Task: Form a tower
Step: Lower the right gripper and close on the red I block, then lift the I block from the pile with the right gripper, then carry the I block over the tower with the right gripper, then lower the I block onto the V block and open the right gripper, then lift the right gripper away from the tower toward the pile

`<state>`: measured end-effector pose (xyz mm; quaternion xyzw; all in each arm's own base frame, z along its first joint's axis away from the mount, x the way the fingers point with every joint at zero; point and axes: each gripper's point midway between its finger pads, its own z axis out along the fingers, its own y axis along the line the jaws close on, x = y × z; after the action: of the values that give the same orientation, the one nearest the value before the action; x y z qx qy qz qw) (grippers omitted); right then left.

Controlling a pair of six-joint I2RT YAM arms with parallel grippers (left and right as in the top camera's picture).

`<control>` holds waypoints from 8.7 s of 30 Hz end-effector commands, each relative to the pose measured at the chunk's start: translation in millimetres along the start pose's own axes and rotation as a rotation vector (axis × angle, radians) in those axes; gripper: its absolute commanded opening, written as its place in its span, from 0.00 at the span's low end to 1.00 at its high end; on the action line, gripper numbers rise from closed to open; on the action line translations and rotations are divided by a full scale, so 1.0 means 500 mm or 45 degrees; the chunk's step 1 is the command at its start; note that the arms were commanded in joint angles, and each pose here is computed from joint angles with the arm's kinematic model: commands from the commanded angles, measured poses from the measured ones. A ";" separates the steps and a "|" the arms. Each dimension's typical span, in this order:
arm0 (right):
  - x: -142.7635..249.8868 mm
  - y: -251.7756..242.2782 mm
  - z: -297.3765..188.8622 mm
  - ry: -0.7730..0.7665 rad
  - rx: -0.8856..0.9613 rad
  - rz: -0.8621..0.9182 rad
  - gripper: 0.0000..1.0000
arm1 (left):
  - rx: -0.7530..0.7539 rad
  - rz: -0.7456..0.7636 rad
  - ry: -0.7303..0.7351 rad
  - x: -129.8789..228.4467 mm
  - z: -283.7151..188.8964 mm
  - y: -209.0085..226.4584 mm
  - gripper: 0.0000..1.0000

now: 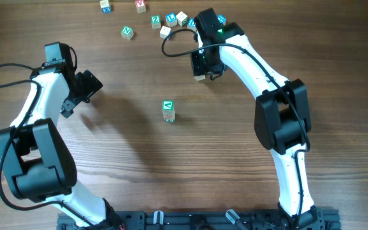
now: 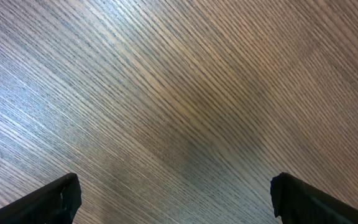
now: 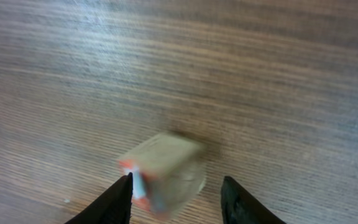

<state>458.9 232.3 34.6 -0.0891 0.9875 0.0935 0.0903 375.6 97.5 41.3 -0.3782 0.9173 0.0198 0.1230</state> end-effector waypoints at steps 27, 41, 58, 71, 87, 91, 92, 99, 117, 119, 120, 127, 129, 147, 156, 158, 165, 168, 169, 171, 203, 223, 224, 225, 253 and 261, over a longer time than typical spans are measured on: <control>0.024 -0.003 0.020 0.071 -0.006 0.055 0.44 | 0.019 -0.002 -0.032 -0.015 -0.017 -0.002 1.00; 0.026 -0.005 0.027 0.069 0.022 0.075 0.36 | 0.019 -0.002 -0.032 -0.015 -0.017 -0.002 1.00; 0.009 -0.019 0.028 -0.011 0.172 0.068 0.43 | 0.019 -0.002 -0.032 -0.015 -0.017 -0.002 1.00; 0.021 -0.021 0.036 0.005 0.178 0.159 0.50 | 0.019 -0.002 -0.032 -0.015 -0.017 -0.002 1.00; 0.024 -0.020 0.050 -0.001 0.169 0.153 0.34 | 0.019 -0.002 -0.032 -0.015 -0.017 -0.002 1.00; 0.029 -0.022 0.049 0.013 0.175 0.153 0.37 | 0.019 -0.002 -0.032 -0.015 -0.017 -0.002 1.00; 0.029 -0.022 0.049 0.013 0.175 0.154 0.35 | 0.019 -0.002 -0.032 -0.015 -0.017 -0.002 1.00; 0.015 -0.015 0.028 -0.019 0.163 0.151 0.29 | 0.019 -0.002 -0.032 -0.015 -0.017 -0.002 1.00; 0.113 0.118 -0.349 -0.099 -0.112 0.244 0.29 | 0.019 -0.002 -0.032 -0.015 -0.017 -0.002 1.00; 0.133 0.156 -0.344 -0.081 -0.124 0.187 0.28 | 0.019 -0.002 -0.032 -0.015 -0.017 -0.002 1.00; 0.141 0.183 -0.343 -0.083 -0.139 0.150 0.17 | 0.019 -0.002 -0.032 -0.015 -0.017 -0.002 1.00; 0.187 0.280 -0.340 -0.057 -0.197 0.242 0.27 | 0.019 -0.002 -0.032 -0.015 -0.017 -0.002 1.00; 0.190 0.290 -0.339 -0.061 -0.205 0.224 0.17 | 0.019 -0.002 -0.032 -0.015 -0.017 -0.002 1.00; 0.180 0.258 -0.283 -0.197 0.046 0.243 0.25 | 0.019 -0.002 -0.032 -0.015 -0.017 -0.002 1.00; 0.199 0.270 -0.211 -0.101 0.085 0.207 0.25 | 0.019 -0.002 -0.032 -0.015 -0.017 -0.002 1.00; 0.197 0.271 -0.211 -0.104 0.082 0.211 0.25 | 0.019 -0.002 -0.032 -0.015 -0.017 -0.002 1.00; 0.206 0.284 -0.208 -0.069 0.042 0.242 0.26 | 0.019 -0.002 -0.032 -0.015 -0.017 -0.002 1.00; 0.209 0.285 -0.208 -0.059 0.037 0.243 0.26 | 0.019 -0.002 -0.032 -0.015 -0.017 -0.002 1.00; 0.210 0.286 -0.208 -0.056 0.033 0.243 0.26 | 0.019 -0.002 -0.032 -0.015 -0.017 -0.002 1.00; 0.211 0.287 -0.207 -0.051 0.031 0.242 0.26 | 0.018 -0.002 -0.032 -0.015 -0.017 -0.001 1.00; 0.106 0.233 -0.218 -0.277 0.062 0.366 0.61 | 0.019 -0.002 -0.032 -0.015 -0.017 -0.002 1.00; 0.152 0.231 -0.213 0.004 -0.112 0.405 0.09 | 0.019 -0.002 -0.032 -0.015 -0.017 -0.002 1.00; 0.145 0.223 -0.212 -0.019 -0.092 0.410 0.09 | 0.019 -0.002 -0.032 -0.015 -0.017 -0.002 1.00; 0.135 0.212 -0.213 -0.046 -0.070 0.419 0.10 | 0.019 -0.002 -0.032 -0.015 -0.017 -0.002 1.00; 0.125 0.173 -0.152 0.294 -0.830 0.174 0.04 | 0.019 -0.002 -0.032 -0.015 -0.017 -0.002 1.00; 0.148 0.214 -0.149 0.325 -0.835 0.118 0.04 | 0.019 -0.002 -0.032 -0.015 -0.017 -0.002 1.00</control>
<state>360.0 302.5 112.0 -0.0662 0.9175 0.3870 -0.0639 375.7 97.6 41.3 -0.3782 0.9173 0.0197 0.1231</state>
